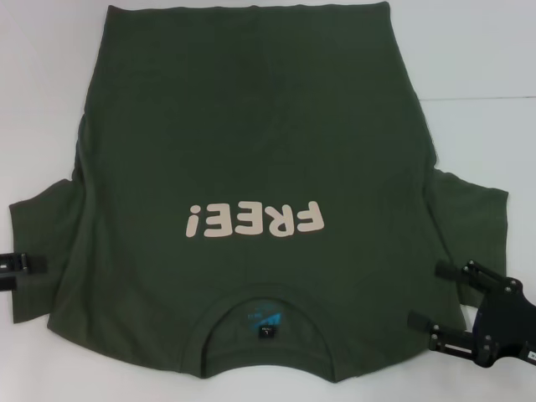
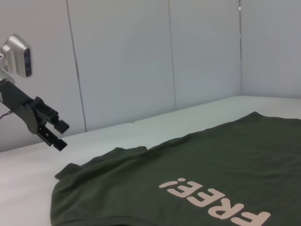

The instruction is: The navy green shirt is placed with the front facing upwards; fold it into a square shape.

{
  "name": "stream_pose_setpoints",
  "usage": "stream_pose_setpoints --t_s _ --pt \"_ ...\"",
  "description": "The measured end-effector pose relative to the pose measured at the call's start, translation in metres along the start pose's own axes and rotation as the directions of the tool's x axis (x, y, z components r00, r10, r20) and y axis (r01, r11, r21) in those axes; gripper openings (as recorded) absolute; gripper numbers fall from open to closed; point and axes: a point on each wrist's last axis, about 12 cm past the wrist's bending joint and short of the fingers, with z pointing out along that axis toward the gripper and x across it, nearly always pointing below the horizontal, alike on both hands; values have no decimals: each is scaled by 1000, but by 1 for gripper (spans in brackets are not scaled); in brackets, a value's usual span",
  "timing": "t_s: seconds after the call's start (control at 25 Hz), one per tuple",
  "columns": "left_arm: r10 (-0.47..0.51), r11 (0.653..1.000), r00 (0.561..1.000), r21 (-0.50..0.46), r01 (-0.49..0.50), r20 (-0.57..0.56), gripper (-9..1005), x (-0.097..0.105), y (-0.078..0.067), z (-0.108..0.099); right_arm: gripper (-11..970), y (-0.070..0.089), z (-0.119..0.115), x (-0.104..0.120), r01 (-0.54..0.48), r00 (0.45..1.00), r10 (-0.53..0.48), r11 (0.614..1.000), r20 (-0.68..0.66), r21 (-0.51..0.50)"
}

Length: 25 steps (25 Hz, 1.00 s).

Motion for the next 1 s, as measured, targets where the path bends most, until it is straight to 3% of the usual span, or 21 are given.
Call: stream_pose_setpoints --t_s 0.4,1.0 --pt "31 988 999 -149 -37 -39 842 -9 9 5 920 0 0 -2 -7 1000 7 1000 9 -5" --pt "32 981 999 -191 -40 -43 842 -4 14 23 919 0 0 -2 -8 1000 8 1000 9 -4"
